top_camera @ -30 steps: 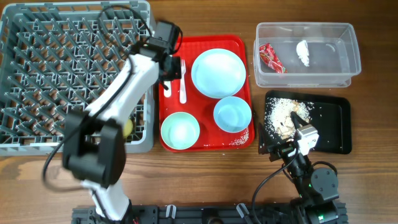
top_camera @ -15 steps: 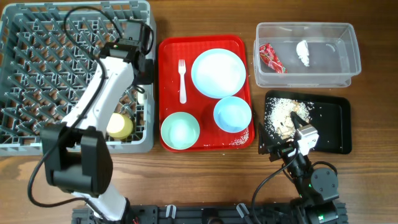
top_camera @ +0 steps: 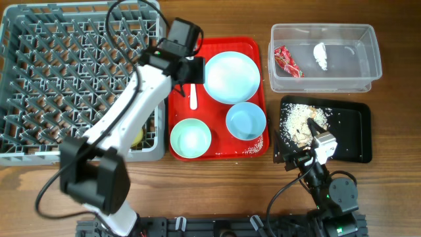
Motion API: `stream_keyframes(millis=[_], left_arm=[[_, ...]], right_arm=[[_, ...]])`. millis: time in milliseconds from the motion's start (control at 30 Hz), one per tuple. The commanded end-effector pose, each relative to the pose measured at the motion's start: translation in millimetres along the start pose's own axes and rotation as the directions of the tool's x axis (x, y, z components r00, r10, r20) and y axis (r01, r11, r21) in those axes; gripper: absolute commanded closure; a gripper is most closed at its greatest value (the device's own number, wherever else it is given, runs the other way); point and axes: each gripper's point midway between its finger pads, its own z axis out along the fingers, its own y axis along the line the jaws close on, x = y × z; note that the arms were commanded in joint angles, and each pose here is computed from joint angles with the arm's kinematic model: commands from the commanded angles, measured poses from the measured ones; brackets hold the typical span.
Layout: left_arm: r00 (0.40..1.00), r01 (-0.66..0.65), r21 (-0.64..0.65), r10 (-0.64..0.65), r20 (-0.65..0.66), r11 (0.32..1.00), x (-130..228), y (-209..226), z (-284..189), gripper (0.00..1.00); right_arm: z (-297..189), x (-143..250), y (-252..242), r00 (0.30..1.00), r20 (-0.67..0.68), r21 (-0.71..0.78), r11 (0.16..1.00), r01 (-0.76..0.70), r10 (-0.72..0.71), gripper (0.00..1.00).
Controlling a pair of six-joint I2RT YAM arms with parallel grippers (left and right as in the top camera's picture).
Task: Sort waste into correct bins and load items into the dishwasher rack
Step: 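Grasp the white fork with the left gripper and place it in the rack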
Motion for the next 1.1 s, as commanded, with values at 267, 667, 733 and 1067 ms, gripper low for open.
stream_keyframes(millis=[267,667,733,1067], left_arm=[[0.955,0.086,-0.14,-0.122,-0.27,0.986,76,24,118,0.65],[0.978,0.161,-0.103,-0.173,-0.119,0.981,-5,37,11,0.96],[0.985,0.14,-0.109,-0.15,-0.09,0.984,-11,44,-11,0.96],[0.991,-0.008,-0.31,-0.033,-0.128,0.951,-8,119,-23,0.91]], right_arm=[[-1,-2,0,1.0,0.009,-0.005,1.0,-0.006,0.007,0.0],[-1,-2,0,1.0,0.01,-0.005,1.0,-0.006,0.006,0.0],[-1,-2,0,1.0,0.01,-0.005,1.0,-0.007,0.007,0.0],[-1,-2,0,1.0,0.01,-0.005,1.0,-0.006,0.006,0.0]])
